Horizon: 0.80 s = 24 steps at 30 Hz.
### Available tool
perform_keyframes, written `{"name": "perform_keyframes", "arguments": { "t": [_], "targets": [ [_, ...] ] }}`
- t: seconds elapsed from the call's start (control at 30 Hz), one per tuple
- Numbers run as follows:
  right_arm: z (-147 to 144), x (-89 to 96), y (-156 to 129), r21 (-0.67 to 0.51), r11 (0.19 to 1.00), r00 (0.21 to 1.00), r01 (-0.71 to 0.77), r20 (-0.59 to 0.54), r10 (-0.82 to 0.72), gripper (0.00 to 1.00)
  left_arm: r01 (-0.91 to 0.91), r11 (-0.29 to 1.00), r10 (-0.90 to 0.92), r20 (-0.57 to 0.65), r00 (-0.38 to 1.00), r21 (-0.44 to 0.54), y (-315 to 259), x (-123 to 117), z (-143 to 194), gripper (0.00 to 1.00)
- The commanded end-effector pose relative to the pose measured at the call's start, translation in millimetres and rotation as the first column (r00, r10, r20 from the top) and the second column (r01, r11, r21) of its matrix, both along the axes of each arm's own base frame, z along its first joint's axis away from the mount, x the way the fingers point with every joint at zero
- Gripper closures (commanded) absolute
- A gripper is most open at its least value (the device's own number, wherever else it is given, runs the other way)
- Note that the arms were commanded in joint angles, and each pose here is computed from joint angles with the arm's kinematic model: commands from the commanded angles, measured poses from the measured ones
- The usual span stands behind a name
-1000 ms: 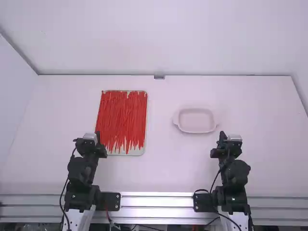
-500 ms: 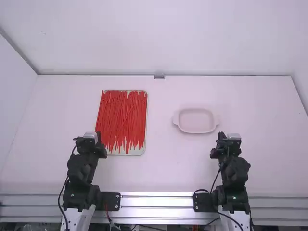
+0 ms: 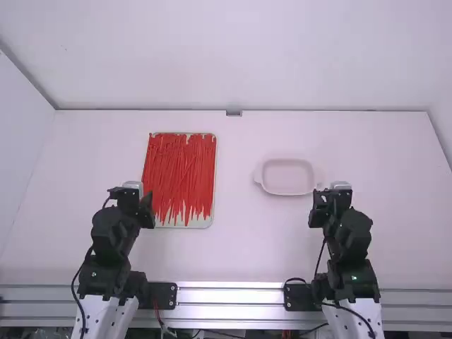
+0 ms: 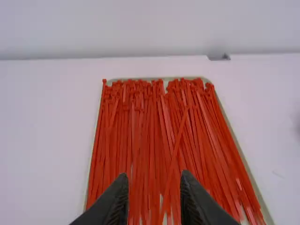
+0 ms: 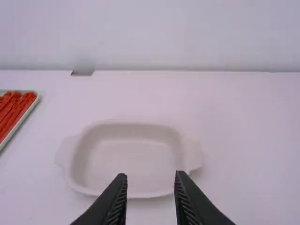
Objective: Fasten the cable tie
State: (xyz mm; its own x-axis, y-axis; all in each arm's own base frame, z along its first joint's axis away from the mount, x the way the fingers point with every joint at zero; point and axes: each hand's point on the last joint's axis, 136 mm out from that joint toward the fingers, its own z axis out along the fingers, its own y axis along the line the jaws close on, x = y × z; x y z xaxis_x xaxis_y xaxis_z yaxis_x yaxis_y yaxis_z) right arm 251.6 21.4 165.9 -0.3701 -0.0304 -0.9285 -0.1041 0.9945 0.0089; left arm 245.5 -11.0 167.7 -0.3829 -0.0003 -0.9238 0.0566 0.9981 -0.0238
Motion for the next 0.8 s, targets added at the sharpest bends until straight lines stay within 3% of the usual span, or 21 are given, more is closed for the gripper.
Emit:
{"name": "perform_keyframes", "arguments": {
  "t": [0.0, 0.53, 0.77],
  "targets": [
    [15.8, 4.3, 4.1, 0.021, 1.000, 1.000, -0.007, -0.007, 0.007, 0.66, 0.032, 0.999, -0.033, -0.022, 0.999, -0.015, -7.0, 2.9, 8.9, 0.66],
    [32.9, 29.5, 52.6, 0.039, 0.984, 0.951, -0.172, -0.252, 0.176, 0.34, 0.086, 0.989, -0.115, -0.267, 0.957, -0.118, -27.2, 25.5, 28.6, 0.34],
    [33.4, 38.2, 68.7, 0.090, 0.978, 0.908, -0.190, -0.362, 0.210, 0.23, 0.135, 0.985, -0.165, -0.357, 0.919, -0.107, -33.9, 36.0, 32.2, 0.23]
  ]
}}
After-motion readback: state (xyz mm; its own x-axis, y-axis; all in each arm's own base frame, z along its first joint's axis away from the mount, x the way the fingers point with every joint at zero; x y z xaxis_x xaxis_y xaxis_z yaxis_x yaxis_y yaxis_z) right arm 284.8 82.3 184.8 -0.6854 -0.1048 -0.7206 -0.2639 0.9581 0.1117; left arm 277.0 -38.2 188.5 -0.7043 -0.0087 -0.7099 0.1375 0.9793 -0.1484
